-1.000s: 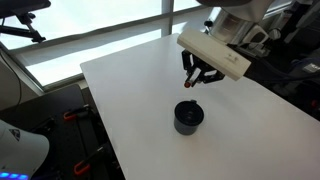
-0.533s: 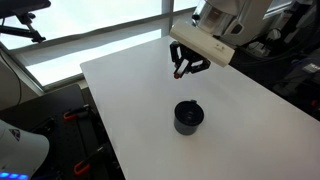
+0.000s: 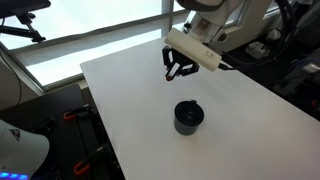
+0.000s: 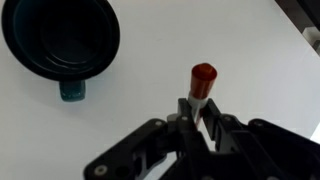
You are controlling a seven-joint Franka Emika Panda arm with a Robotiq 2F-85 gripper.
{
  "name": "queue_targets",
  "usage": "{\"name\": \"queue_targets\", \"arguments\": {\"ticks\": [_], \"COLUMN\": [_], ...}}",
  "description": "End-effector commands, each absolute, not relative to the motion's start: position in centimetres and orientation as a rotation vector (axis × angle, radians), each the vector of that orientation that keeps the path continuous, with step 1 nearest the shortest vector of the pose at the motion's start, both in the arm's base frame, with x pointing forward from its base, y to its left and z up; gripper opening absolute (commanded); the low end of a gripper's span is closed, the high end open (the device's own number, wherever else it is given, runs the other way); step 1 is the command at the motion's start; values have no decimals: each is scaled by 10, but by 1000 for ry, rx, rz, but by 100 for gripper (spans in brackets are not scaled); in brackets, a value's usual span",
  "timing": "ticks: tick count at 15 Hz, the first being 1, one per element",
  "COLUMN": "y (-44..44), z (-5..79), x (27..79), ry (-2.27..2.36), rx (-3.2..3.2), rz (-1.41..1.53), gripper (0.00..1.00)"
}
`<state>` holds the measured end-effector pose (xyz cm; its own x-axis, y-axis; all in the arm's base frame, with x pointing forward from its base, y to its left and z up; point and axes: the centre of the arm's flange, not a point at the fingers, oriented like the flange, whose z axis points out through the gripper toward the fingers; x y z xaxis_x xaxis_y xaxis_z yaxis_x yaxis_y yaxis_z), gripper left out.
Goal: Put the marker directly onto the counter
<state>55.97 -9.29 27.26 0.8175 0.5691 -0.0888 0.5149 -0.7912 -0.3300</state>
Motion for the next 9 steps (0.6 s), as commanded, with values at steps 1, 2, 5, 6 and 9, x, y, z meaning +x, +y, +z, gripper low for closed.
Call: {"name": "queue_targets", "arguments": {"ticks": [1,2,5,6,9], "y": [-96,-98,-104,-105,-106], "z": [255,246,216,206,177], "x": [555,553,545,542,533], "ry": [-807,-791,-752,-741,-715], "rx": [-2701,-2698,-2680,-2671,-2644], "rz": [286,307,377,402,470], "gripper": [5,5,5,5,5]}}
